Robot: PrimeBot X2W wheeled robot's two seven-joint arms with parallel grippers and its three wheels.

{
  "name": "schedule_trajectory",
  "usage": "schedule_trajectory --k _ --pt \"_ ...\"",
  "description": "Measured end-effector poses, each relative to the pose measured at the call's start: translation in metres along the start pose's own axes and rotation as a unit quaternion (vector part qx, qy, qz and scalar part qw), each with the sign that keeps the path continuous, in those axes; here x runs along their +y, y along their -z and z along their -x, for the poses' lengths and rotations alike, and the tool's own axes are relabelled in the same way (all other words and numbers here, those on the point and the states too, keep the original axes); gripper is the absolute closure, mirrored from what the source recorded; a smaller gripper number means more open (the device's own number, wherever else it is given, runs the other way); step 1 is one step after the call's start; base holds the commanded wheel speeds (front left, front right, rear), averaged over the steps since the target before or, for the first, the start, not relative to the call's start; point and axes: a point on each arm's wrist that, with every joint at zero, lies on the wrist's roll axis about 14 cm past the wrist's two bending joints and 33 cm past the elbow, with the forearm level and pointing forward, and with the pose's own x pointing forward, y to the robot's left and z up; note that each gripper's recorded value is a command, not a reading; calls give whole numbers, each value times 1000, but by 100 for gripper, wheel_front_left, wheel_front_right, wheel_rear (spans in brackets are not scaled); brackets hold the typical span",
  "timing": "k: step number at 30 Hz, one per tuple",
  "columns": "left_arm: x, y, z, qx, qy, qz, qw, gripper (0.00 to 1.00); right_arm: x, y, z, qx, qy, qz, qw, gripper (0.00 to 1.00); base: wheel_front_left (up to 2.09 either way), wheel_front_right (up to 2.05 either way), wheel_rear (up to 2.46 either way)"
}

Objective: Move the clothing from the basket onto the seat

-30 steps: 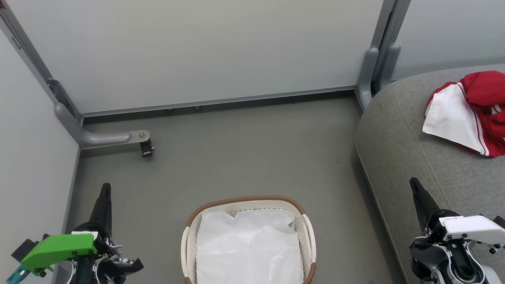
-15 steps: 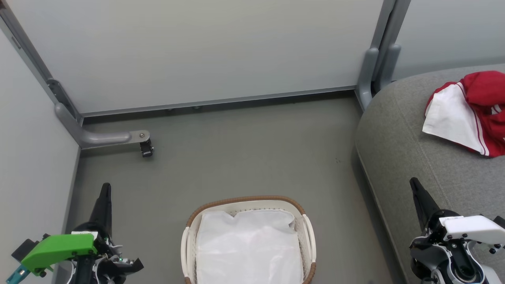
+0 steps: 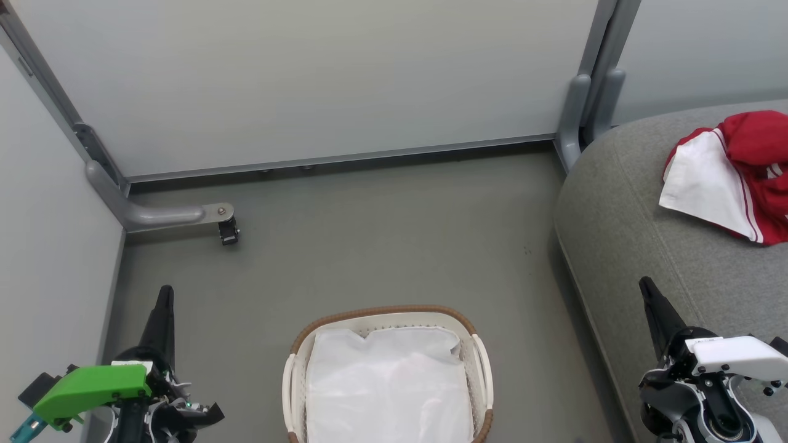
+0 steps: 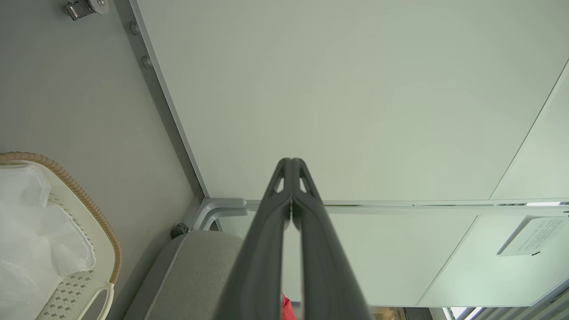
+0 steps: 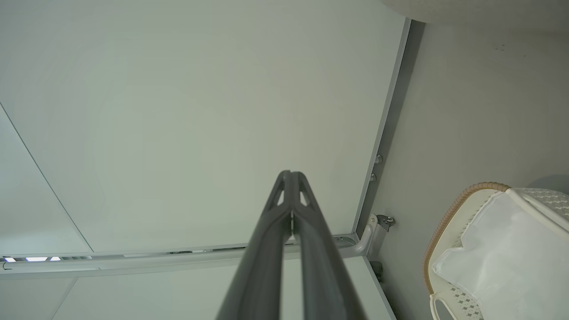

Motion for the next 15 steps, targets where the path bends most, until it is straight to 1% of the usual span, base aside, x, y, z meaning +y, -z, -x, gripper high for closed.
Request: schedule_trajectory --k 15 --pt "0 0 0 0 0 0 1000 100 0 0 0 0 0 0 1000 100 0 0 0"
